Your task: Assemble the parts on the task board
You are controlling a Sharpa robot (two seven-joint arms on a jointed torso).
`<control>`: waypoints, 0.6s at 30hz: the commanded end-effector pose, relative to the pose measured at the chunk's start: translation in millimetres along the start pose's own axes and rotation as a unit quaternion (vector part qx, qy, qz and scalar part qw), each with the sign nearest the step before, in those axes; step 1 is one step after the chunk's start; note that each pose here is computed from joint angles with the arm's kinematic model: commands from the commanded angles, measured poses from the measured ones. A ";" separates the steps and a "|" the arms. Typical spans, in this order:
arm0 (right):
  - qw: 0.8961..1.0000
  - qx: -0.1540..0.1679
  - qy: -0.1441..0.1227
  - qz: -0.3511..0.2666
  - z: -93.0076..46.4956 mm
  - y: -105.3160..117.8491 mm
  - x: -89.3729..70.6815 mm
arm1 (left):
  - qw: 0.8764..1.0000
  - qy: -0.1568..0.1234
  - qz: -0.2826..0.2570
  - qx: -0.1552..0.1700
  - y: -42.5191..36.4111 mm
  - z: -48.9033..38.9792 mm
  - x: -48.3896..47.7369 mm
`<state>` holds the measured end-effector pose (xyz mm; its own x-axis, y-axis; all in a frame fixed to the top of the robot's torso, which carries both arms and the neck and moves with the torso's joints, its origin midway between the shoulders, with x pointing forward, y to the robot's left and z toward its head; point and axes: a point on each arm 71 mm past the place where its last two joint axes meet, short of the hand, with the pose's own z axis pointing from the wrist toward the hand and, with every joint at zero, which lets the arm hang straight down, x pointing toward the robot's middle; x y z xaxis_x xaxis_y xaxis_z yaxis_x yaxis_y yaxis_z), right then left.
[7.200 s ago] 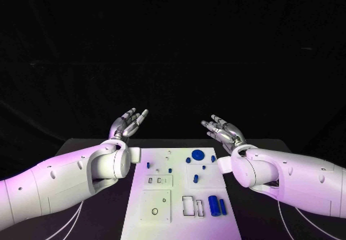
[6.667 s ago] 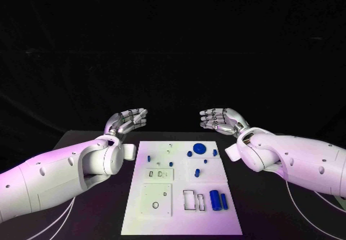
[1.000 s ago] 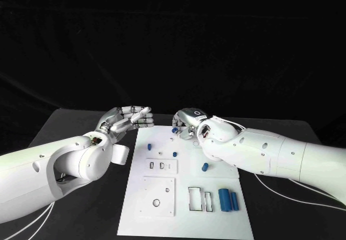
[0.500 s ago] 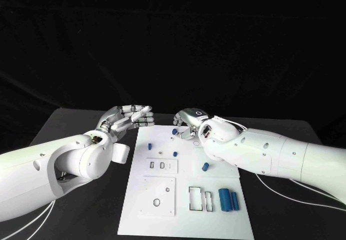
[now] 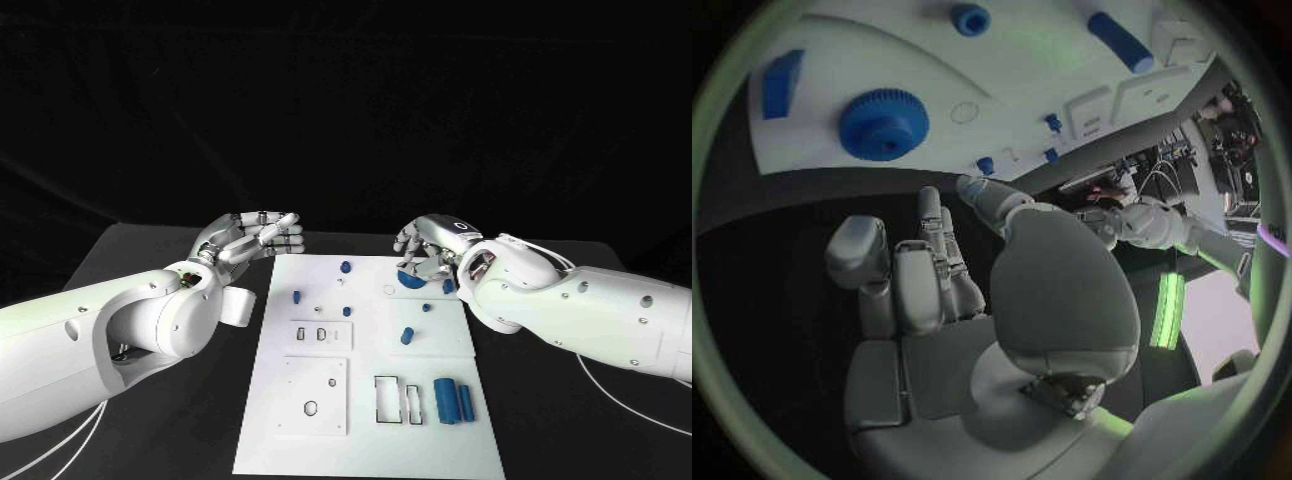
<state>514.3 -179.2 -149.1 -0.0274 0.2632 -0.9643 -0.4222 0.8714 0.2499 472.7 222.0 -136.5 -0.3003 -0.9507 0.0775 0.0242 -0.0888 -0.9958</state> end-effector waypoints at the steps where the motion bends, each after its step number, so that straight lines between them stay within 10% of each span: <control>1: 0.996 0.056 0.024 0.071 -10.9 -18.3 -4.6 | 1.000 0.008 -0.003 0.003 -1.1 0.9 0.3; 18: 0.988 0.093 0.093 0.082 -17.2 -47.4 0.2 | 1.000 0.008 -0.004 0.003 -0.1 2.9 -0.6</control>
<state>518.7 -229.3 -158.6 -0.2028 0.3537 -0.9131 -0.2298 0.8892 0.3955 476.0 224.6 -137.7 -0.2950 -0.9525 0.0763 0.0235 -0.0871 -0.9959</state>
